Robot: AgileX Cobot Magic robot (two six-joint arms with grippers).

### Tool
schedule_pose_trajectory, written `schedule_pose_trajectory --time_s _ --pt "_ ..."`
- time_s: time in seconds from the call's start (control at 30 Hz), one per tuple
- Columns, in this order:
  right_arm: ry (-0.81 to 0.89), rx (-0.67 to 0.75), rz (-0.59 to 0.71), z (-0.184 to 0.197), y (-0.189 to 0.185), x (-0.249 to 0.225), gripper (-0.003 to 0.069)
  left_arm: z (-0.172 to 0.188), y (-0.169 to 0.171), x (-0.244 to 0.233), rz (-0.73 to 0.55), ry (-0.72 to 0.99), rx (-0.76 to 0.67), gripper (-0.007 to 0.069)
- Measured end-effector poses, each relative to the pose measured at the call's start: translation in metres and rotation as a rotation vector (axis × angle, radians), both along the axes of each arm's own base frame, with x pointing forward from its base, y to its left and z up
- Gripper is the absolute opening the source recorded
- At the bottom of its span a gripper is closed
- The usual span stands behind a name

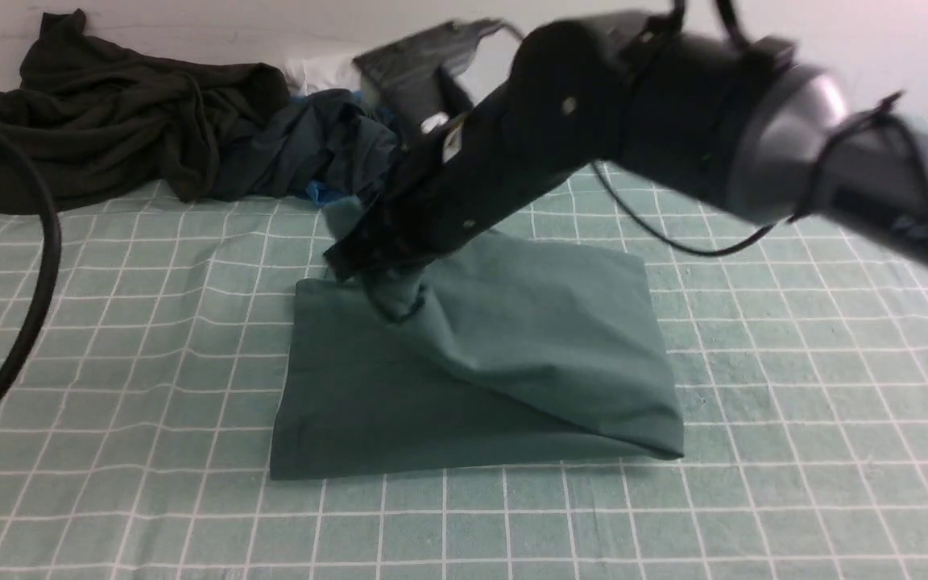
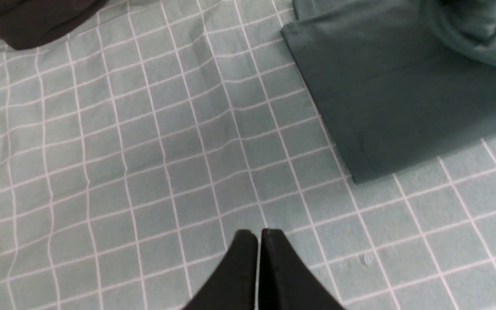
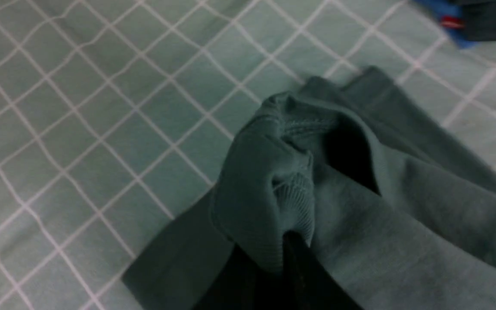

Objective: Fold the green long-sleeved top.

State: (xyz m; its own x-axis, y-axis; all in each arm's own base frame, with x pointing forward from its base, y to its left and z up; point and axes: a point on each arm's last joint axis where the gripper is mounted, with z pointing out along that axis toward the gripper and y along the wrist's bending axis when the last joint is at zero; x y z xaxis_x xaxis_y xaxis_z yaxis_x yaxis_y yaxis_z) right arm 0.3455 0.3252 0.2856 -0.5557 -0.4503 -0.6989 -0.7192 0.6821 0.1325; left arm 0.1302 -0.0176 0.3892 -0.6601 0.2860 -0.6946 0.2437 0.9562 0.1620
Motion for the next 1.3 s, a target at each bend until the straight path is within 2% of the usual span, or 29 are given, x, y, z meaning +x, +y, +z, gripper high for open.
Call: schedule_pose_trajectory --time_s 0.07,0.17,0.23,0.27,0.3,0.43,0.6,0.63,0.67,0.8,0.93,1.03,1.2,1.23,1.3 --pt "0.008 0.008 0.027 -0.017 0.012 0.001 0.0057 -0.008 0.001 -0.005 0.002 0.031 0.007 -0.0003" --pt "0.025 0.043 0.062 -0.025 0.02 0.0 0.0167 -0.021 0.005 -0.014 0.013 0.058 0.044 -0.0003" --pt "0.021 0.053 0.07 -0.02 0.018 -0.001 0.0265 -0.026 0.009 -0.018 0.031 0.057 0.07 -0.0003" --pt "0.019 0.053 0.071 -0.018 0.017 -0.001 0.0276 -0.026 0.01 -0.019 0.034 0.056 0.072 -0.0003" --pt "0.018 0.04 0.077 -0.011 0.011 -0.001 0.0353 -0.028 0.013 -0.023 0.059 0.046 0.08 -0.0003" --pt "0.024 -0.076 0.073 0.004 -0.014 -0.001 0.0463 -0.03 0.018 -0.036 0.107 0.01 0.075 -0.0003" --pt "0.099 -0.202 -0.005 -0.012 -0.028 0.002 0.0476 -0.043 0.02 -0.045 0.123 0.017 0.067 -0.0003" --pt "0.136 -0.246 -0.017 -0.031 -0.026 0.003 0.0476 -0.052 0.021 -0.048 0.129 0.034 0.064 -0.0003" --pt "0.142 -0.252 -0.016 -0.034 -0.025 0.003 0.0476 -0.054 0.021 -0.048 0.13 0.041 0.065 -0.0003" --pt "0.215 -0.331 0.037 -0.085 0.001 -0.007 0.0476 -0.081 0.022 -0.054 0.139 0.101 0.069 -0.0003" --pt "0.206 -0.361 0.078 -0.101 0.016 -0.017 0.0476 -0.094 0.023 -0.061 0.145 0.116 0.067 -0.0003" --pt "0.194 -0.371 0.086 -0.093 0.017 -0.018 0.0476 -0.098 0.024 -0.068 0.148 0.104 0.064 -0.0003" --pt "0.152 -0.354 0.1 -0.043 0.009 -0.025 0.0476 -0.1 0.028 -0.086 0.154 0.032 0.043 -0.0003" --pt "0.119 -0.324 0.099 -0.01 0.0 -0.033 0.0476 -0.1 0.029 -0.095 0.155 -0.017 0.03 -0.0003" --pt "0.088 -0.297 0.097 0.023 -0.012 -0.044 0.0468 -0.101 0.031 -0.103 0.152 -0.084 0.014 -0.0003"
